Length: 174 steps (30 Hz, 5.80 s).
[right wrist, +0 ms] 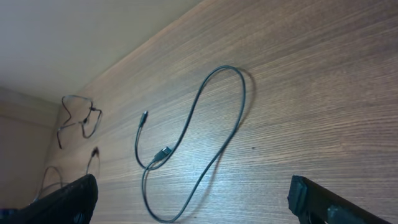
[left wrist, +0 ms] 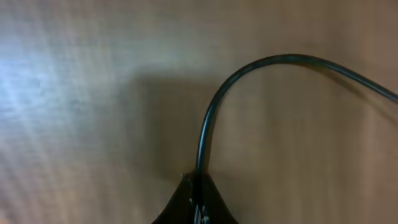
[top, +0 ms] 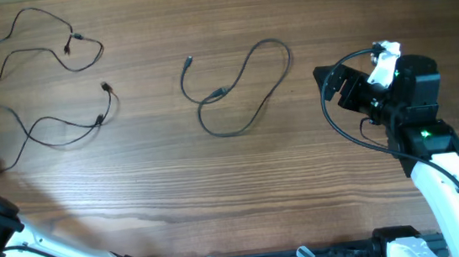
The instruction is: Untangle cables
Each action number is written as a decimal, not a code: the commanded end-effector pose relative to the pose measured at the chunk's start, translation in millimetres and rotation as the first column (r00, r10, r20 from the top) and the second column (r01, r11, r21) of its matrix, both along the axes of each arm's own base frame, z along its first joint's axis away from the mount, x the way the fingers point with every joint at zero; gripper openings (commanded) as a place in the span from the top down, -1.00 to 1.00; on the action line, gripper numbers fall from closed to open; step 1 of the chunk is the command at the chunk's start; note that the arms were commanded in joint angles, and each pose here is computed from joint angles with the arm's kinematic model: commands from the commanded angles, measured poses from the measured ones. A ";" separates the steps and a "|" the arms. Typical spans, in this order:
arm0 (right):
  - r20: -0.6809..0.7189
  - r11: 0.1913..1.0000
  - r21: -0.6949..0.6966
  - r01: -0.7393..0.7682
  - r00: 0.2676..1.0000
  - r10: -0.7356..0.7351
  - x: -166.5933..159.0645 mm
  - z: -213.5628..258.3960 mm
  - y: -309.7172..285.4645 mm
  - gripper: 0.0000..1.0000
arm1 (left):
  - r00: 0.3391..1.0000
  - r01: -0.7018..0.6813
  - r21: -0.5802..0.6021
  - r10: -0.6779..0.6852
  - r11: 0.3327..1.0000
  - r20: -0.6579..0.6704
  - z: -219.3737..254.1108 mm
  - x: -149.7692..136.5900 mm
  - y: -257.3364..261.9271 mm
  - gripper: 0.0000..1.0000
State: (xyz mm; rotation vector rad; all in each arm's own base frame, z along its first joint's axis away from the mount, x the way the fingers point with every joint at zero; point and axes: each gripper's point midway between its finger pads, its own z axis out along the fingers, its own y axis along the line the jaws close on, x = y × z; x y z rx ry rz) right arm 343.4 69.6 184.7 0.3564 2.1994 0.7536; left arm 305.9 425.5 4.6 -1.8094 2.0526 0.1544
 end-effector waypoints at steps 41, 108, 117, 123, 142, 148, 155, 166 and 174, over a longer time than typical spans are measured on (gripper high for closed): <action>0.024 0.998 0.041 -0.048 0.999 0.047 1.2 12.6 10.8 -1.00 | 0.850 0.526 -0.190 -0.518 0.829 0.091 126.9 133.3 -267.3 -0.29; 0.074 0.994 0.105 -0.020 0.997 0.013 10.8 29.5 12.0 -0.99 | 0.536 0.843 0.072 -0.844 0.534 -0.023 81.3 166.2 -373.0 -0.08; 0.075 0.995 0.100 -0.015 0.997 0.008 11.3 29.2 11.0 -1.00 | 0.166 0.970 0.077 -0.863 0.229 0.477 164.1 168.1 -495.5 -0.55; 0.084 0.996 0.084 -0.024 0.996 0.017 11.4 29.2 10.8 -1.00 | 0.056 0.997 0.033 -0.928 0.074 0.368 123.8 151.2 -578.6 -0.60; -0.195 0.928 -0.225 -0.297 0.947 0.256 69.9 71.5 8.5 -0.99 | 0.374 0.927 -0.098 -0.906 0.361 0.198 83.0 148.1 -541.7 -1.00; -0.274 0.904 -0.154 -0.400 0.896 0.350 115.0 -11.8 33.7 -0.99 | 0.385 0.919 -0.157 -0.909 0.361 0.161 76.1 133.1 -538.4 -1.00; -0.401 0.860 -0.174 -0.480 0.832 0.383 130.0 -108.5 61.0 -0.44 | 0.388 0.918 -0.157 -0.908 0.365 0.157 75.8 132.9 -536.9 -1.00; -0.319 0.798 -0.521 -0.303 0.936 0.147 177.7 -130.0 41.3 -0.46 | 0.388 0.918 -0.158 -0.908 0.365 0.156 75.7 132.7 -536.8 -1.00; -0.360 0.854 -0.408 -0.321 0.917 0.173 177.7 -167.6 60.5 -0.50 | 0.388 0.918 -0.158 -0.908 0.365 0.156 75.7 132.7 -536.8 -1.00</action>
